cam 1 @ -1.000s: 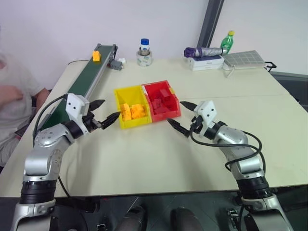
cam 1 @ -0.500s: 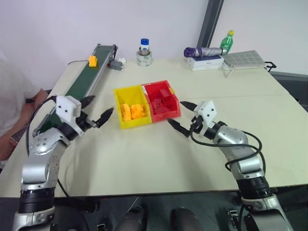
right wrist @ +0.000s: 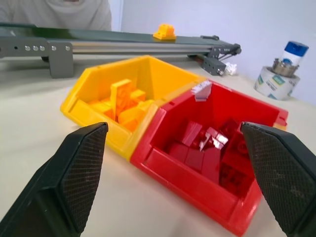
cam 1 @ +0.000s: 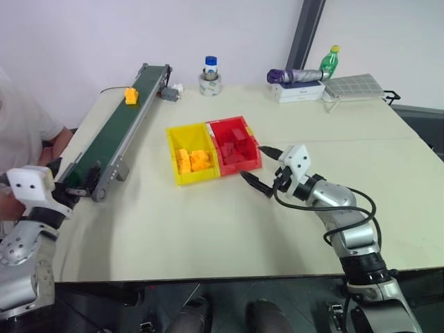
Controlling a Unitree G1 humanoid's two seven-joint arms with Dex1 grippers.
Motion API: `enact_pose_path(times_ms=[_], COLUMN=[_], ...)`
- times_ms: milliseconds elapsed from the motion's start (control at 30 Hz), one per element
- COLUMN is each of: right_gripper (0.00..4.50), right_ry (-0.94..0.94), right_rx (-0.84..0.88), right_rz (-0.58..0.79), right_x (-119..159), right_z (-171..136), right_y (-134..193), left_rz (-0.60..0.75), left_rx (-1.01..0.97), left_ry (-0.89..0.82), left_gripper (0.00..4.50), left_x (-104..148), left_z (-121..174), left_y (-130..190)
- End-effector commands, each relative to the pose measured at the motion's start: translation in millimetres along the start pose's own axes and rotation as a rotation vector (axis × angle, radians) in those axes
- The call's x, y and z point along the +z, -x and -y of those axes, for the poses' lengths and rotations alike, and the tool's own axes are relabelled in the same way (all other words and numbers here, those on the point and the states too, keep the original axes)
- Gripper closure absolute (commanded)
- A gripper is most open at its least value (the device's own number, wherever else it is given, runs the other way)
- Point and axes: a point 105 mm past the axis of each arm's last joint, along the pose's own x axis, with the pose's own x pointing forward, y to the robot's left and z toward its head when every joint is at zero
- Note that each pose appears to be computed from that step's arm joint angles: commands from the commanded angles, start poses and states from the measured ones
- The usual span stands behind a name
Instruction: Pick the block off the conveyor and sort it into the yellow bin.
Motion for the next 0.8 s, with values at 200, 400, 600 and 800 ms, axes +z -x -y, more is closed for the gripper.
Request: enact_pose_path(times_ms=[200,400,600,800], right_gripper=[0.00,0.00,0.00,0.00], right_ry=[0.028,0.029,0.027,0.025], right_rx=[0.006,0.006,0.006,0.008], right_rz=[0.050,0.047,0.048,0.047], right_x=[13.5,12.8,12.8,12.7], right_z=[2.9,2.3,1.9,1.1], right_y=[-2.8,-2.1,-1.6,-1.3], left_rz=[0.020,0.019,0.019,0.015], left_rx=[0.089,0.080,0.078,0.069], left_ry=[0.046,0.046,0.044,0.040], left_gripper=[0.02,0.02,0.02,0.02], left_x=[1.3,0.2,-0.9,-2.1], left_z=[-20.5,-17.1,-16.2,-13.6], left_y=[4.1,1.0,-1.9,-4.3])
